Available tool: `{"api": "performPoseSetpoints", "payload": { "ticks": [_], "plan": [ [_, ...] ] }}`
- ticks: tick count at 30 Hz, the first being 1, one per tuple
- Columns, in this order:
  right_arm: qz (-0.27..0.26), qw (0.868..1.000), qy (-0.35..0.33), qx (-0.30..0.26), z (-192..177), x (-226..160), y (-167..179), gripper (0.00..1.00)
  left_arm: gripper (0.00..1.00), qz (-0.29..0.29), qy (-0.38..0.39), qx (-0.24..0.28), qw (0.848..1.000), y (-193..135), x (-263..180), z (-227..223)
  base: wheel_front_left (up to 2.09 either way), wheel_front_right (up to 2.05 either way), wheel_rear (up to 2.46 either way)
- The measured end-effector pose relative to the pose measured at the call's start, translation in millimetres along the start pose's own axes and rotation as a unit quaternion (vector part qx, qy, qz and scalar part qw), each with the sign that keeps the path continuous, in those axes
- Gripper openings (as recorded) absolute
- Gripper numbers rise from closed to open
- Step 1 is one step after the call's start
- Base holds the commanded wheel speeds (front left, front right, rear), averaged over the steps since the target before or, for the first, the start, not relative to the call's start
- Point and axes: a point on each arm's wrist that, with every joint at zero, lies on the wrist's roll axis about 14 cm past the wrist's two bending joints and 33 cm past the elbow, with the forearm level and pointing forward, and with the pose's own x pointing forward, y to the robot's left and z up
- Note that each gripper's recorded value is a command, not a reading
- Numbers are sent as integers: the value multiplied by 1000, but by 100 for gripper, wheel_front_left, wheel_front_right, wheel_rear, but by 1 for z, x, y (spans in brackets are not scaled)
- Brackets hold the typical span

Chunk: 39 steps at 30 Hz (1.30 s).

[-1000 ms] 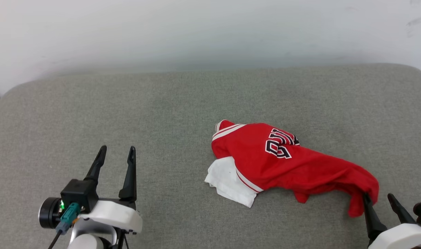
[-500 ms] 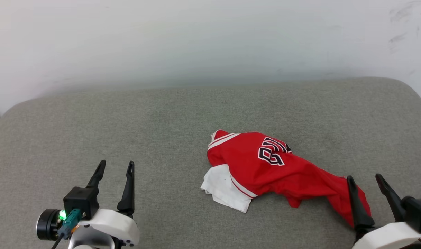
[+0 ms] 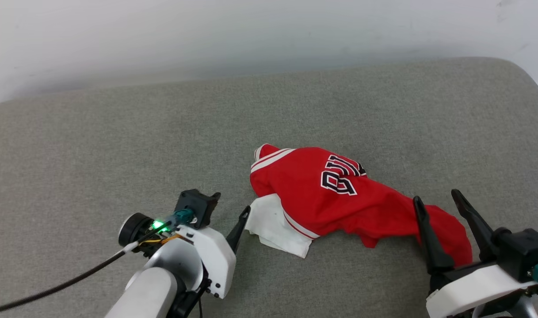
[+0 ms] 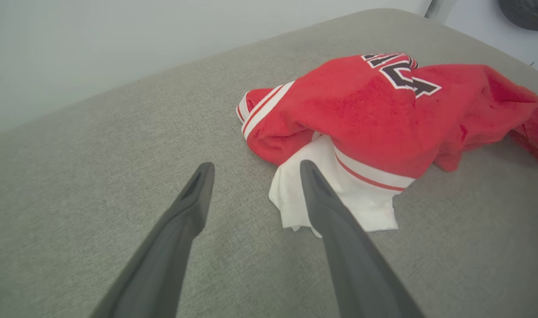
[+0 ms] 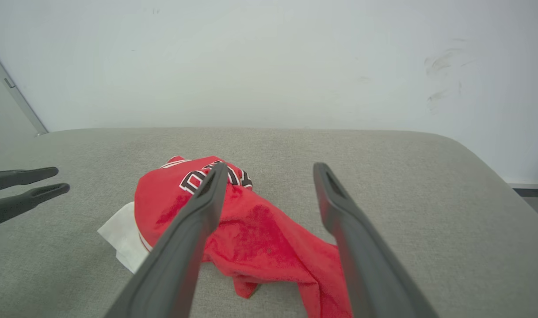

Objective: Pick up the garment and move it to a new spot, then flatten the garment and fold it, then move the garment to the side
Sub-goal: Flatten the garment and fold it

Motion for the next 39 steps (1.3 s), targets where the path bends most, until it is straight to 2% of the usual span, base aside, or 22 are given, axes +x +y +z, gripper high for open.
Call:
{"api": "performPoseSetpoints", "payload": {
  "ticks": [7,14,20,21,22,25,29,34,39],
  "plan": [
    [1,1000,19,11,-15,14,0,100,100,-77,140,17,987,-25,28,-47,0,0,0],
    [-8,999,41,23,-33,22,-7,100,100,-115,262,27,958,-28,37,-91,0,0,0],
    [-15,998,49,30,-43,27,-12,100,99,-139,327,34,934,-30,39,-105,0,0,0],
    [-15,998,49,31,-44,28,-13,100,33,-141,332,34,932,-30,39,-106,0,0,0],
    [-16,998,49,34,-45,28,-13,100,0,-144,333,32,931,-31,39,-105,0,0,0],
    [-17,998,47,39,-46,29,-14,100,0,-144,322,31,935,-29,39,-101,0,0,0],
    [-19,998,45,44,-46,28,-16,100,0,-134,281,16,950,-28,34,-88,0,0,0],
    [-13,998,34,48,-40,29,-13,100,0,-82,222,-1,972,-1,19,-59,0,0,0],
    [3,999,22,49,-32,32,-3,100,0,-21,186,-14,982,29,-10,-39,0,0,0]
  ]
}}
